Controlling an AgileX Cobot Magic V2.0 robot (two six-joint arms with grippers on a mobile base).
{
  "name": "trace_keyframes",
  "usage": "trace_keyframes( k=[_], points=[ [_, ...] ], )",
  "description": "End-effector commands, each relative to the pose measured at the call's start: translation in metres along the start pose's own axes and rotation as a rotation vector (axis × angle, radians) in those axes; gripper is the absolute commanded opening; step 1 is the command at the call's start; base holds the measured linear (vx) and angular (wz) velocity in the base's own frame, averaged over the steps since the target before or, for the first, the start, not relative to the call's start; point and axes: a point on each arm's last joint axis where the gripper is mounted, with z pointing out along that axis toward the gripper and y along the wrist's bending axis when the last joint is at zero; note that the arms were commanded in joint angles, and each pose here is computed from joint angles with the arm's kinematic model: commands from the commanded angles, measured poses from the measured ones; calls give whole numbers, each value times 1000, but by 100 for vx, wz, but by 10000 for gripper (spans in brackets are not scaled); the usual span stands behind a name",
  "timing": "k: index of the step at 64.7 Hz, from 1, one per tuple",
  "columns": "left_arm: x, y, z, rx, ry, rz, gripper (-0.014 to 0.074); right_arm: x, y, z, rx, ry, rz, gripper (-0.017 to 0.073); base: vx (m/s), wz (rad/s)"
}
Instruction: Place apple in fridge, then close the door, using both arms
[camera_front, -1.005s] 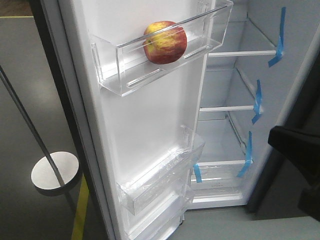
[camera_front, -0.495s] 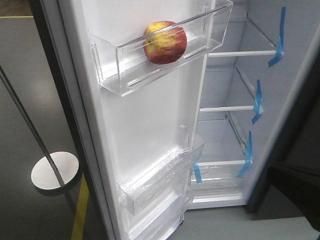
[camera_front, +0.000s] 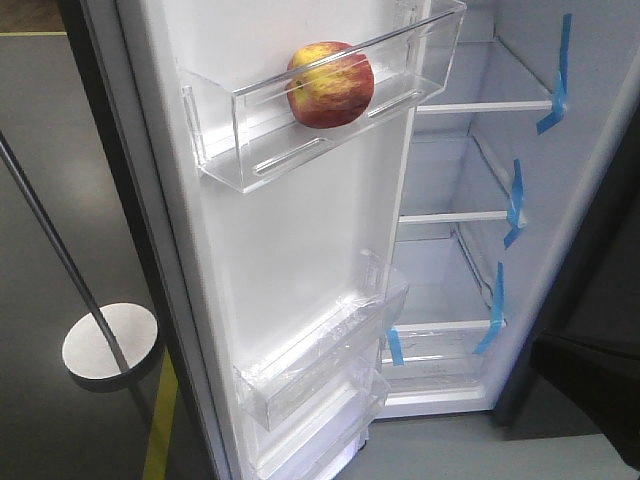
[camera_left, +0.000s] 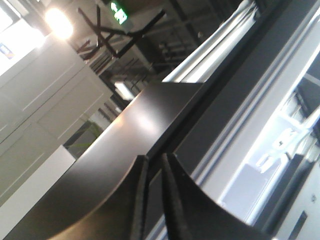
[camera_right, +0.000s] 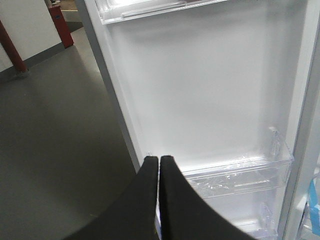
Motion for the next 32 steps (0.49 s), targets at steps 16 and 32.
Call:
trace_keyframes(
  k=[16,32],
  points=[
    [7,2,90,119,98,-71,276,-11,1,-2,7,-53,5,-6,0,0],
    [18,16,152,133,190,-158,281,-11,1,-2,5,-52,9,-6,0,0]
  ],
)
